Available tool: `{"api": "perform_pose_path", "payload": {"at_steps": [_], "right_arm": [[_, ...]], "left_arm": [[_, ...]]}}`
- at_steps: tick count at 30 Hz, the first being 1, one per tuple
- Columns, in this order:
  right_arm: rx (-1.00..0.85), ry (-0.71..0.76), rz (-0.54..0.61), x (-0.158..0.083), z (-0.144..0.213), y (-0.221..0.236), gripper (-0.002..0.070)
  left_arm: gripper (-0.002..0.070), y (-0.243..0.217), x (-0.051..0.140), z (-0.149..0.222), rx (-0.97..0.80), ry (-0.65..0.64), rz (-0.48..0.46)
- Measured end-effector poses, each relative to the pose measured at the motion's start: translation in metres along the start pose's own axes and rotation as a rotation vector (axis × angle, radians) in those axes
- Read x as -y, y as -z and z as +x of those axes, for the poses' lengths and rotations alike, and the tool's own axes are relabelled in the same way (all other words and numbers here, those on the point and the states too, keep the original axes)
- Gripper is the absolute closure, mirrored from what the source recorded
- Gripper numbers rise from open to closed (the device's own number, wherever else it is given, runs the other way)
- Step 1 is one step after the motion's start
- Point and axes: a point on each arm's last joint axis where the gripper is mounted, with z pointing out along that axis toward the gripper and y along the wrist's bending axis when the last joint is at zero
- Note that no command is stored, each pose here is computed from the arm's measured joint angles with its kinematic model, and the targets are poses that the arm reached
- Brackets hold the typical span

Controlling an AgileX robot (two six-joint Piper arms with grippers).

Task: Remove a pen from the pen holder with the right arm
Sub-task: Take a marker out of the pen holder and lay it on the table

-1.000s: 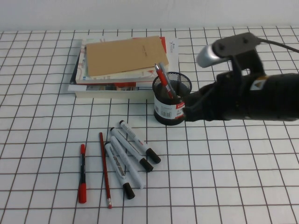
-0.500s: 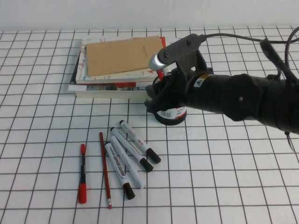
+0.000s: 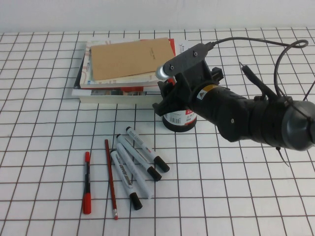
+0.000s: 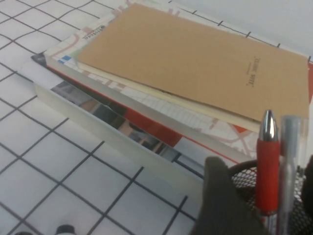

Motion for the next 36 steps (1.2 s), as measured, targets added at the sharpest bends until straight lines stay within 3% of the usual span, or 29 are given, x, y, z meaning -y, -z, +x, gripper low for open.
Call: {"api": "perform_pose_path", "payload": {"at_steps": [15, 36], "right_arm": [[0.026, 0.047, 0.015, 0.000, 0.007, -0.008, 0.0384], [0.060, -0.010, 0.012, -0.002, -0.006, -0.012, 0.0413]], "left_arm": [[0.0680, 0.000, 0.000, 0.000, 0.000, 0.000, 0.000], [0.0680, 0.000, 0.000, 0.000, 0.000, 0.000, 0.000]]}}
